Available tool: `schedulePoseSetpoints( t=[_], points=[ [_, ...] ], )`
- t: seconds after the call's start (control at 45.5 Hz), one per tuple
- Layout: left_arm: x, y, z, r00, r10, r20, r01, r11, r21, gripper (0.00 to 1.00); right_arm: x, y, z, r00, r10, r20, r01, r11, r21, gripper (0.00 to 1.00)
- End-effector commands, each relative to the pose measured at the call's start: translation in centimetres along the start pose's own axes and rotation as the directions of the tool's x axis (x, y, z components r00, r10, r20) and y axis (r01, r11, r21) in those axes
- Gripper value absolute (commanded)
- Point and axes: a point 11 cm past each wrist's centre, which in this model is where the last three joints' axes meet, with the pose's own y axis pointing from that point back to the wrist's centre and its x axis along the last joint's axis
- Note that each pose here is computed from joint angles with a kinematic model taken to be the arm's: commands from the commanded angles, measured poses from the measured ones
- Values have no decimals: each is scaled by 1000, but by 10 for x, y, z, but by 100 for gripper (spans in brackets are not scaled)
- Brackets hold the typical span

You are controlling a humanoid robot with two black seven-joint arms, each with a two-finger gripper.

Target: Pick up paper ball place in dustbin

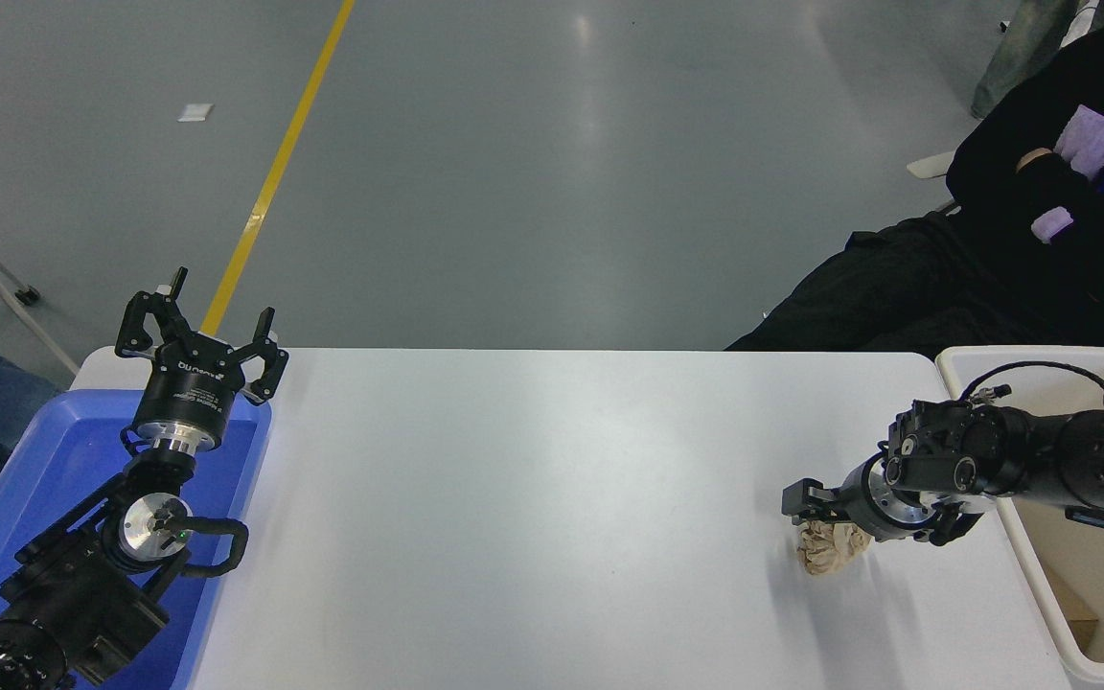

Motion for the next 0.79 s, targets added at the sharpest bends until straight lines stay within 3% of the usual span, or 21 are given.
schedulePoseSetpoints(
  t=[0.0,0.286,0.769],
  points=[
    [0,0,0,1000,-1,0,1,1000,0,98,-7,-5,-1,1000,-8,-2,8,1000,-1,91],
    [0,0,0,1000,-1,0,1,1000,0,98,-4,-5,-2,1000,15,6,-15,1000,4,87],
    [0,0,0,1000,0,-1,0,1000,-1,98,-4,-4,-5,1000,16,13,-16,1000,13,63]
  ],
)
